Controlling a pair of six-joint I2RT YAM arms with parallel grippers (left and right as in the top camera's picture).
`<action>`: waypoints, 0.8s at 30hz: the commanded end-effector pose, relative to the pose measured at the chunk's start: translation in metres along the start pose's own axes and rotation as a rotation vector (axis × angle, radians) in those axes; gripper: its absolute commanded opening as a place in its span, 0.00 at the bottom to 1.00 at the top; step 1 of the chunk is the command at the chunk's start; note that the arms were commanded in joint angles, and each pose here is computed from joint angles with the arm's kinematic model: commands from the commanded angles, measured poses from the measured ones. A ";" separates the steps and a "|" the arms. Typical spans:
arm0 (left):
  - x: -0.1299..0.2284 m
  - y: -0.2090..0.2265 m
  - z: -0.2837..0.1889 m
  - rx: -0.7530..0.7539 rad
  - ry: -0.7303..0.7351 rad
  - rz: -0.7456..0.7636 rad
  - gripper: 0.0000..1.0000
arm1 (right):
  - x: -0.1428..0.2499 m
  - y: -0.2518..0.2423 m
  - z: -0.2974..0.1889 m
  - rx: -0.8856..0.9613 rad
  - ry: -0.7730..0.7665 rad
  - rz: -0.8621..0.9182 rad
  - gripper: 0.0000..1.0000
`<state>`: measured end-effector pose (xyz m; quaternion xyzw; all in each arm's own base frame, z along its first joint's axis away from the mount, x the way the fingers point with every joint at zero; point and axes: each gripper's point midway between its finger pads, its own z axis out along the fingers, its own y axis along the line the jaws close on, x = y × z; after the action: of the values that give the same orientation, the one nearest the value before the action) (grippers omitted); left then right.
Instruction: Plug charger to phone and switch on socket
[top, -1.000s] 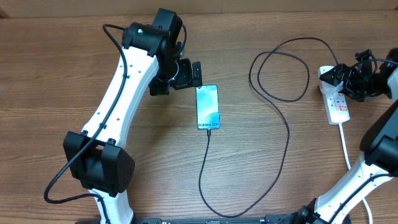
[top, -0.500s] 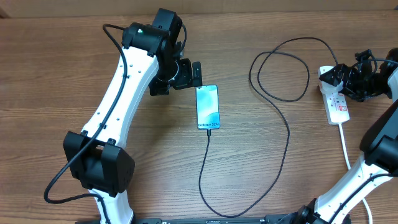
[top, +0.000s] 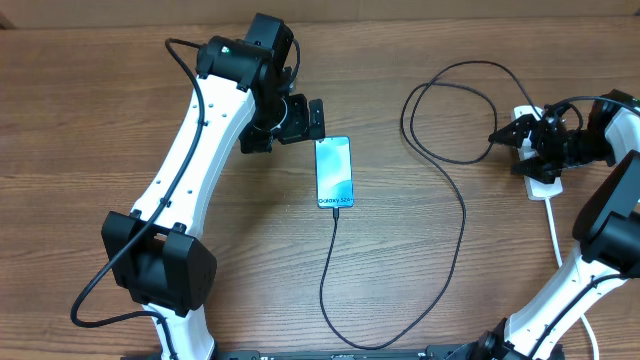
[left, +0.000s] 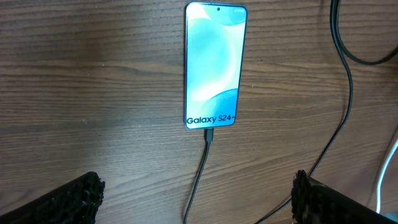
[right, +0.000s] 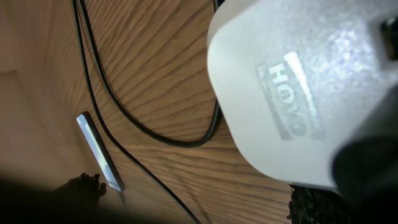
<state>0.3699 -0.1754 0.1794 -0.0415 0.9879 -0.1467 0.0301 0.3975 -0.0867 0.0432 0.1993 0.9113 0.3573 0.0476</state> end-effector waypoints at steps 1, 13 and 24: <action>0.000 -0.002 -0.009 0.005 -0.025 0.023 1.00 | 0.004 -0.009 0.012 0.016 0.027 0.016 1.00; 0.000 -0.002 -0.009 0.005 -0.025 0.023 1.00 | -0.019 -0.023 -0.020 0.143 -0.090 0.045 1.00; 0.000 -0.002 -0.009 0.006 -0.025 0.023 1.00 | -0.015 -0.012 -0.074 0.277 -0.205 0.078 1.00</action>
<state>0.3700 -0.1755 0.1794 -0.0415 0.9878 -0.1467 0.0303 0.3925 -0.1304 0.0605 0.2650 0.9260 0.2600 0.0691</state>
